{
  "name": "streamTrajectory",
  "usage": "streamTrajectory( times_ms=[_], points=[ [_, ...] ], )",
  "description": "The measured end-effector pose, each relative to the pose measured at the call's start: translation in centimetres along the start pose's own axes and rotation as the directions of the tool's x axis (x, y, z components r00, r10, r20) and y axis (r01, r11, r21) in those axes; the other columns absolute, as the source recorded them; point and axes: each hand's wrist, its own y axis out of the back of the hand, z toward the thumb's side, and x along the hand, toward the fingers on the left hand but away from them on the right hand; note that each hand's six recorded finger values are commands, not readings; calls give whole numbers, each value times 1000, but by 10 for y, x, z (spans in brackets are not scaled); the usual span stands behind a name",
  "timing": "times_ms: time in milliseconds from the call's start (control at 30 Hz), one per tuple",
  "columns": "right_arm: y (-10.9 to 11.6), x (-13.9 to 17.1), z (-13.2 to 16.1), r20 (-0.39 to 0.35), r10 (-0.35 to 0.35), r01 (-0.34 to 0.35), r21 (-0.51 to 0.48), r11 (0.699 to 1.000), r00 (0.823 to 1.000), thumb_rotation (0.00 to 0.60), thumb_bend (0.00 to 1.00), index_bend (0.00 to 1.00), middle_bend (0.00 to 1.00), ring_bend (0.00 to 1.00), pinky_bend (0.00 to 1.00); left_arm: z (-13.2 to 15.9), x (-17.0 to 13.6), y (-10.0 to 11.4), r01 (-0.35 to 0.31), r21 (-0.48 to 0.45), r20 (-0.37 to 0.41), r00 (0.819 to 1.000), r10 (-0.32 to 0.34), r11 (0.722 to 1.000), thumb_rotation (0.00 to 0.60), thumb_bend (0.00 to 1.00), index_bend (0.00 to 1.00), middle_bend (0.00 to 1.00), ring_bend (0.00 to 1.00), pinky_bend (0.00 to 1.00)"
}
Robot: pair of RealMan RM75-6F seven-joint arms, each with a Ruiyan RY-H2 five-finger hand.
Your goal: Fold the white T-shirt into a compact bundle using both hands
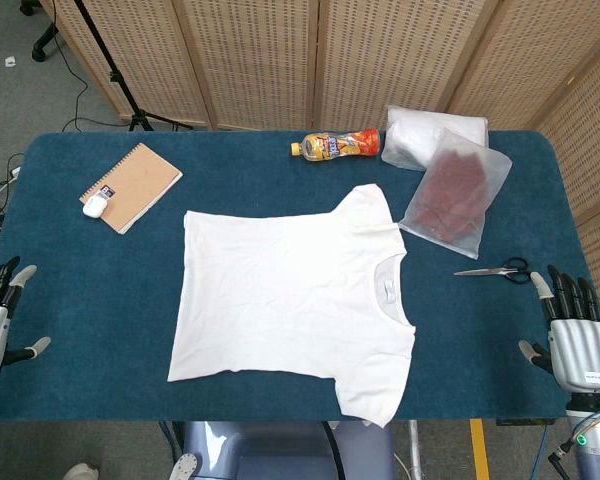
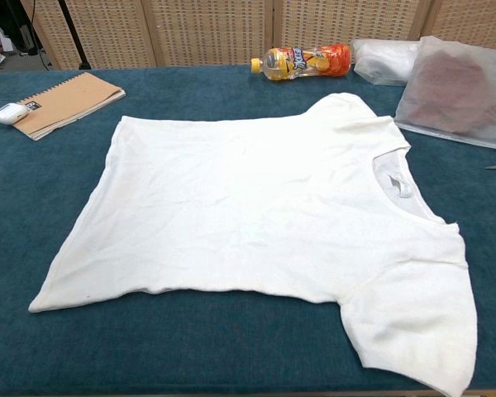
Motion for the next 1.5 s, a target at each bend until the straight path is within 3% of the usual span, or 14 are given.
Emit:
streamTrajectory(
  times_ms=[333, 533, 633, 767, 1067, 1267, 1500],
  points=[
    [-9, 4, 4, -25, 67, -68, -15, 998, 997, 600, 0, 0, 0, 0, 0, -3, 2, 1, 0, -2, -11, 1000, 0, 1000, 600, 0, 0, 0, 0, 0],
    [-17, 10, 25, -177, 141, -150, -38, 988, 974, 600, 0, 4, 0, 0, 0, -2, 5, 0, 4, -10, -12, 1000, -4, 1000, 600, 0, 0, 0, 0, 0],
    [-24, 14, 39, -303, 168, -179, -10, 984, 938, 600, 0, 44, 0, 0, 0, 0, 2, 2, -7, -15, 0, 1000, 7, 1000, 600, 0, 0, 0, 0, 0],
    [-41, 23, 56, -454, 223, -255, -12, 967, 863, 600, 0, 101, 0, 0, 0, -2, -1, 3, -8, -24, -3, 1000, 8, 1000, 600, 0, 0, 0, 0, 0],
    [-87, 34, 90, -617, 289, -282, 111, 953, 732, 600, 0, 154, 0, 0, 0, -7, -2, 6, -4, -42, -14, 1000, 4, 999, 600, 0, 0, 0, 0, 0],
    [-105, 39, 95, -639, 321, -267, 183, 946, 699, 600, 0, 157, 0, 0, 0, -7, -2, 4, 2, -41, -16, 1000, -3, 999, 600, 0, 0, 0, 0, 0],
    [-118, 41, 96, -647, 333, -261, 208, 943, 686, 600, 0, 164, 0, 0, 0, -6, -1, 3, 7, -39, -15, 1000, -8, 999, 600, 0, 0, 0, 0, 0]
  ],
)
